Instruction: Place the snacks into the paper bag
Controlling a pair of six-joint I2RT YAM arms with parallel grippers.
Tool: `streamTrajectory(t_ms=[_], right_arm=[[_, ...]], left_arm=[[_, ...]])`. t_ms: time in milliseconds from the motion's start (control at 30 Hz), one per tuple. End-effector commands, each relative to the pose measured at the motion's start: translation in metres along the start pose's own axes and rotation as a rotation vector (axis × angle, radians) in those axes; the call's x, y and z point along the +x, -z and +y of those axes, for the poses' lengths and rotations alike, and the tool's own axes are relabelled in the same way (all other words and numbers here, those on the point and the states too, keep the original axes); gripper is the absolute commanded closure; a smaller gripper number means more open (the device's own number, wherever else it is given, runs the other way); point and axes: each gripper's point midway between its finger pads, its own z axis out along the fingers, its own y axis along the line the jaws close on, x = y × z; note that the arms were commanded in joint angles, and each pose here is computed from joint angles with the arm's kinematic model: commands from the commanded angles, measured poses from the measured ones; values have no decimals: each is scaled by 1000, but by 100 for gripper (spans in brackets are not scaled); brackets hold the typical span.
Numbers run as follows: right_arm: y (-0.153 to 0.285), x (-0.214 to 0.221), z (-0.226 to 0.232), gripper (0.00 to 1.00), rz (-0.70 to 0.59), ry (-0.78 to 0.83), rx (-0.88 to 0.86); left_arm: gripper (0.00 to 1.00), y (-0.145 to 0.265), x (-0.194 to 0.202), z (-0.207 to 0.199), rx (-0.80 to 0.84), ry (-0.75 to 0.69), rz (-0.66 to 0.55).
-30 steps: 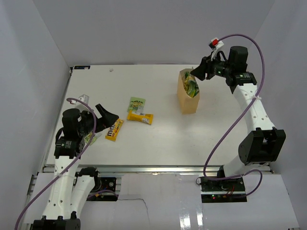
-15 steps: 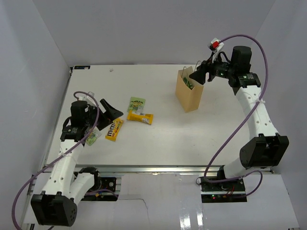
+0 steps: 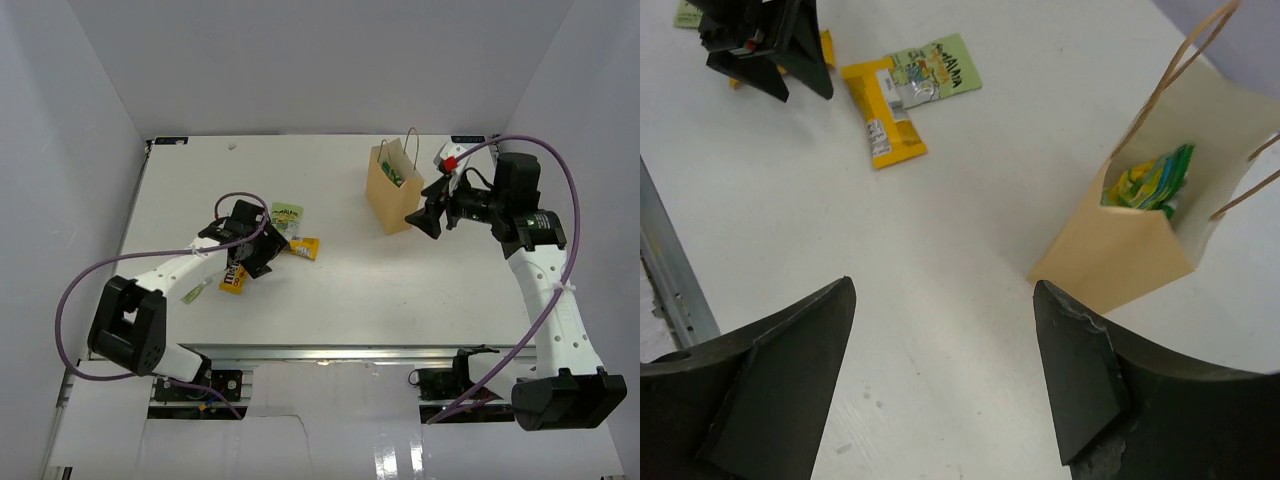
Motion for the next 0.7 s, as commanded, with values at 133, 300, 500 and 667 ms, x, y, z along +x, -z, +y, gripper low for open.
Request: streamTrajectory(t_ms=[133, 300, 500, 667], right_arm=[[-1, 39, 18, 22, 61, -76, -19], [-3, 46, 24, 22, 60, -110, -42], [-3, 49, 27, 22, 64, -125, -44], [-2, 49, 27, 22, 65, -127, -39]], left_arm=[[18, -29, -44, -20, -47, 233, -196], [19, -50, -53, -29, -71, 254, -208], [27, -73, -49, -19, -140, 264, -188], [31, -83, -45, -14, -170, 266, -167]])
